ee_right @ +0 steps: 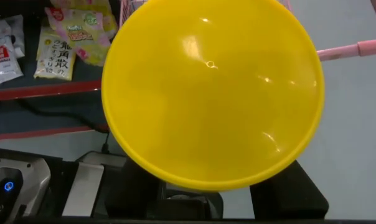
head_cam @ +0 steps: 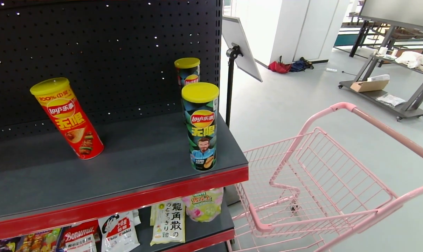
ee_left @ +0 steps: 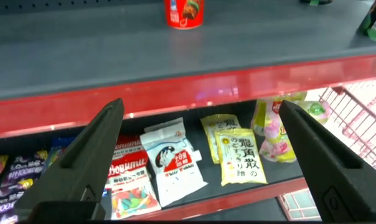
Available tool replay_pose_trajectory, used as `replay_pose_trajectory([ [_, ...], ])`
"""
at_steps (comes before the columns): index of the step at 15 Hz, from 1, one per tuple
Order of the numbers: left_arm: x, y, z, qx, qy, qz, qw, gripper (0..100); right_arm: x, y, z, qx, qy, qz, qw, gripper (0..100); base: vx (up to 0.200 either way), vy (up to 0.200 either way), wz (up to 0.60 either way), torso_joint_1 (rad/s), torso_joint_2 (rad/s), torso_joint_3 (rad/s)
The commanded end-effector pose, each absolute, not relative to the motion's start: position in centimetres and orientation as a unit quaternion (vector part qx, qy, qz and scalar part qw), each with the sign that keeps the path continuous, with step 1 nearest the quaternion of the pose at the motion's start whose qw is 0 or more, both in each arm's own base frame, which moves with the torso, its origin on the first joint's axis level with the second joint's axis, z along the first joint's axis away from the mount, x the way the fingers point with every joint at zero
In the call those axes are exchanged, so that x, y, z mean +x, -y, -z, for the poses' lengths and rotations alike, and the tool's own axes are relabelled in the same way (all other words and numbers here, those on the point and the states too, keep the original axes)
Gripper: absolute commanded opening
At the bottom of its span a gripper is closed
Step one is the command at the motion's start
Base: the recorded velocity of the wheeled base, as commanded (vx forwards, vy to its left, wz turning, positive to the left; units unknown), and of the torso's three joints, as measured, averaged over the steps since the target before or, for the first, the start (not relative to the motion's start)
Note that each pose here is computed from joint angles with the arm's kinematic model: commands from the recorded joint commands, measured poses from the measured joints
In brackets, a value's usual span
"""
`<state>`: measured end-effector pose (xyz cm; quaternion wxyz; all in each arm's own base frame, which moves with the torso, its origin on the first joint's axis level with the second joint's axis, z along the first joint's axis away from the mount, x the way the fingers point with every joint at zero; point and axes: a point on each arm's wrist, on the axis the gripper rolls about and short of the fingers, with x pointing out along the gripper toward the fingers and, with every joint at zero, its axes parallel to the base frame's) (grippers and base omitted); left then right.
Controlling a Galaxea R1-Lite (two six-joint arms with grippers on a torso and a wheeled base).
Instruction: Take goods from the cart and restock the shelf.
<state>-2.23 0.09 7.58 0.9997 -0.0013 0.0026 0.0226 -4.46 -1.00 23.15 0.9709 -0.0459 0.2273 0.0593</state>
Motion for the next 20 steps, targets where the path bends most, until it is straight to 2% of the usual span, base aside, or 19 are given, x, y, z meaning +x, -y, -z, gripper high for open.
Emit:
replay_pose_trajectory([
  [1,-2.24,-0.09,-7.58,-0.001,-0.002,-0.023,1.0,100,-4.2,0.96,-23.19,-0.047,-0.233,-0.06,0.97,0,0.0,0.0,0.0,0.163,-0.4,-0.242],
  [12,-2.24,-0.09,-7.58,-0.001,-0.002,-0.023,1.0,100,-3.95,0.91,-22.84,-0.061,-0.224,-0.063,0.971,0,0.0,0.0,0.0,0.156,-0.35,-0.202],
  [20,-2.24,-0.09,-7.58,-0.001,-0.002,-0.023,1.0,100,-3.41,0.87,-22.27,-0.077,-0.218,-0.054,0.971,0,0.0,0.0,0.0,0.004,-0.01,-0.005],
])
